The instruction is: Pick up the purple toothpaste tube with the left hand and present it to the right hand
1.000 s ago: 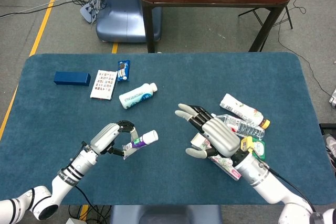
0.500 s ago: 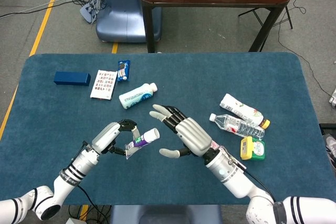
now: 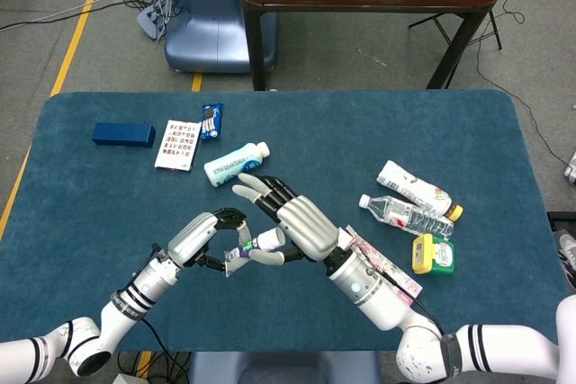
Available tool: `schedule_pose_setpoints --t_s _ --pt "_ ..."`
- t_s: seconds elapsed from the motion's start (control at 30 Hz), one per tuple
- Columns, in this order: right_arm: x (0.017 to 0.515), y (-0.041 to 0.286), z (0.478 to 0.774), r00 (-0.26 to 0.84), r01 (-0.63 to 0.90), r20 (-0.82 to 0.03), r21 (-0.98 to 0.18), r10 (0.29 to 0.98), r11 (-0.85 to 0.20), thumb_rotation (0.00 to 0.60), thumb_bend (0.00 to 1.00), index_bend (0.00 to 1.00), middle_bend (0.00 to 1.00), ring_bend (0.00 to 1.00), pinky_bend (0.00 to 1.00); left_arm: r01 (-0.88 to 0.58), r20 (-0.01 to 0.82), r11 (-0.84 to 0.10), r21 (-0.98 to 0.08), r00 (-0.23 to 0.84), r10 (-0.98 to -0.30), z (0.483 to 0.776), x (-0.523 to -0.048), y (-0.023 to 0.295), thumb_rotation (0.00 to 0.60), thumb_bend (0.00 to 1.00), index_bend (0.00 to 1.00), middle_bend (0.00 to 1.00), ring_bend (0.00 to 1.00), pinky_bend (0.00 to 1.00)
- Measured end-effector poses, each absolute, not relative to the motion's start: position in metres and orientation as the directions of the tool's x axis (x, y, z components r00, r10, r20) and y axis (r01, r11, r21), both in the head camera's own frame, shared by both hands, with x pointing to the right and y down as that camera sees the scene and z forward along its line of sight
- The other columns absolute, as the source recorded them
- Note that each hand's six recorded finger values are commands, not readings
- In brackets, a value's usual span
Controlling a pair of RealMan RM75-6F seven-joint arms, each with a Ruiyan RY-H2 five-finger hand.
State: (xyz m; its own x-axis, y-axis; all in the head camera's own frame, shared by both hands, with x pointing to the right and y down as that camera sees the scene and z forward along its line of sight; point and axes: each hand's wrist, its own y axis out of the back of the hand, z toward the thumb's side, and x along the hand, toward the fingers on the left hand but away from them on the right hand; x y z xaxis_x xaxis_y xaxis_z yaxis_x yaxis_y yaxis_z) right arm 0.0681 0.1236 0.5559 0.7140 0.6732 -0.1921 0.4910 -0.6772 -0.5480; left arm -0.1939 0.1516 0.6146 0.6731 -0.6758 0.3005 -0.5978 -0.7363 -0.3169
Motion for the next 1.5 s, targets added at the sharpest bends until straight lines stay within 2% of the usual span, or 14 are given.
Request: schedule_pose_setpoints --t_s 0.63,1.5 --pt "0.049 0.129 0.561 0.736 0.462 -0.21 -0.54 0.644 -0.704 0.0 0.0 0.0 0.0 0.0 0.0 -0.601 0.298 -0.734 -0.317 0.671 -0.678 0.615 -0.19 0.147 0.6 0.39 0.58 0.64 0.38 0.2" --pt "0.029 0.133 0.573 0.747 0.402 -0.227 -0.595 0.625 -0.696 0.0 0.0 0.0 0.0 0.0 0.0 -0.588 0.316 -0.746 -0.312 0.676 -0.666 0.618 -0.188 0.144 0.6 0.39 0.58 0.65 0.38 0.2"
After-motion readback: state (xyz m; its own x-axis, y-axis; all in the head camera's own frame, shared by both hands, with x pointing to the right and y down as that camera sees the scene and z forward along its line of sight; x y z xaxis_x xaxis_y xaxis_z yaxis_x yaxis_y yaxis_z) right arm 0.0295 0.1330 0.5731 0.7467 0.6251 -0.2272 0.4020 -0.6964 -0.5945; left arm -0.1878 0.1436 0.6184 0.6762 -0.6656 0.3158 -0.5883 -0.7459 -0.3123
